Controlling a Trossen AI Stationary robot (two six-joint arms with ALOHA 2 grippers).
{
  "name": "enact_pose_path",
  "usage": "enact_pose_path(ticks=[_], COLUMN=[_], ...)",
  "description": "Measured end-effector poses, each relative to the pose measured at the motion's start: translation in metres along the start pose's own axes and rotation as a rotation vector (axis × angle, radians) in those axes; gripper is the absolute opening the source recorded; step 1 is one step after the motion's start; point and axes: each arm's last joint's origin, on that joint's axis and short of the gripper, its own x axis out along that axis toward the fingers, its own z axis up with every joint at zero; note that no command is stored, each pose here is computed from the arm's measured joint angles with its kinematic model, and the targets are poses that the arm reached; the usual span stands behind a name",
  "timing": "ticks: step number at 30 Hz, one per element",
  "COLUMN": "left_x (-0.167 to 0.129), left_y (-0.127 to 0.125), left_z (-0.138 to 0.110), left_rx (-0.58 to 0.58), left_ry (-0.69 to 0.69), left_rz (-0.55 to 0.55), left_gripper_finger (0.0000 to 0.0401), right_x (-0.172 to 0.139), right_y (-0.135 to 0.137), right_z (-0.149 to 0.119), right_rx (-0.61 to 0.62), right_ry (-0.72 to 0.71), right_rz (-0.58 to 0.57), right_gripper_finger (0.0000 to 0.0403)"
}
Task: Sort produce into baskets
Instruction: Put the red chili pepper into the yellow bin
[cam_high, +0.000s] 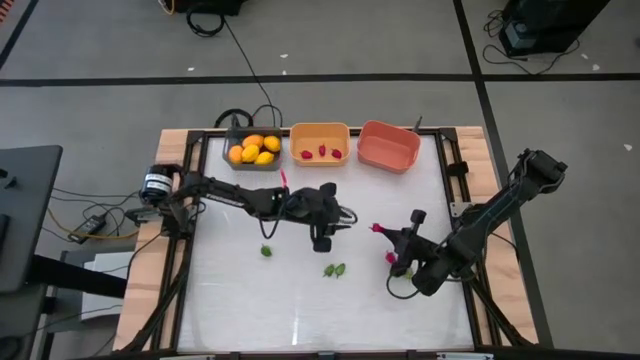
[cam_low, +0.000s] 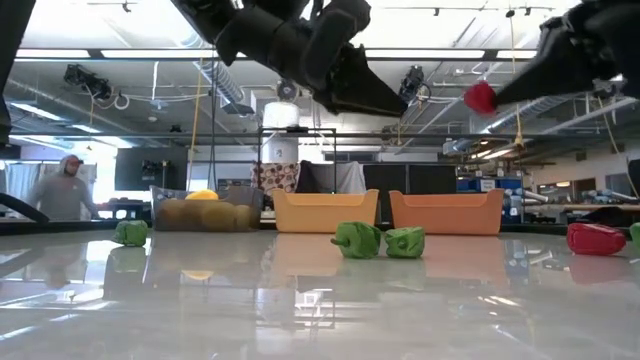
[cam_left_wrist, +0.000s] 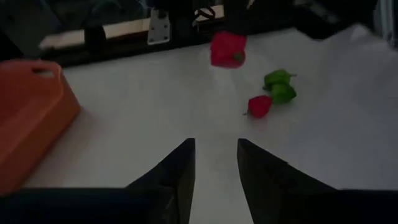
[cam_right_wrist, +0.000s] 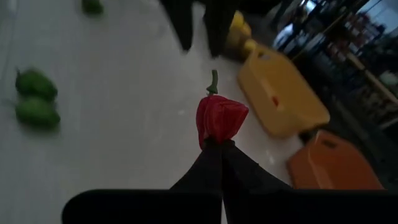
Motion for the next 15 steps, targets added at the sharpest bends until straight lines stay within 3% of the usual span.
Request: enact_pose_path(ticks=[8, 15], left_x=[-0.001, -0.002], left_y=[-0.017, -0.016], left_z=[0.012, 0.02], left_rx=[0.113, 0.137], left_ry=[-0.098, -0.174], left_rz=[0.016, 0.038], left_gripper_finger=[0.0137, 0.0137], right_x=[0.004, 0.012], right_y=[0.004, 0.001], right_z=[0.02, 0.034], right_rx=[0.011, 0.13], right_ry=[-0.109, -0.153], right_rz=[-0.02, -0.008], right_gripper_finger=[0.0003, 0.0003])
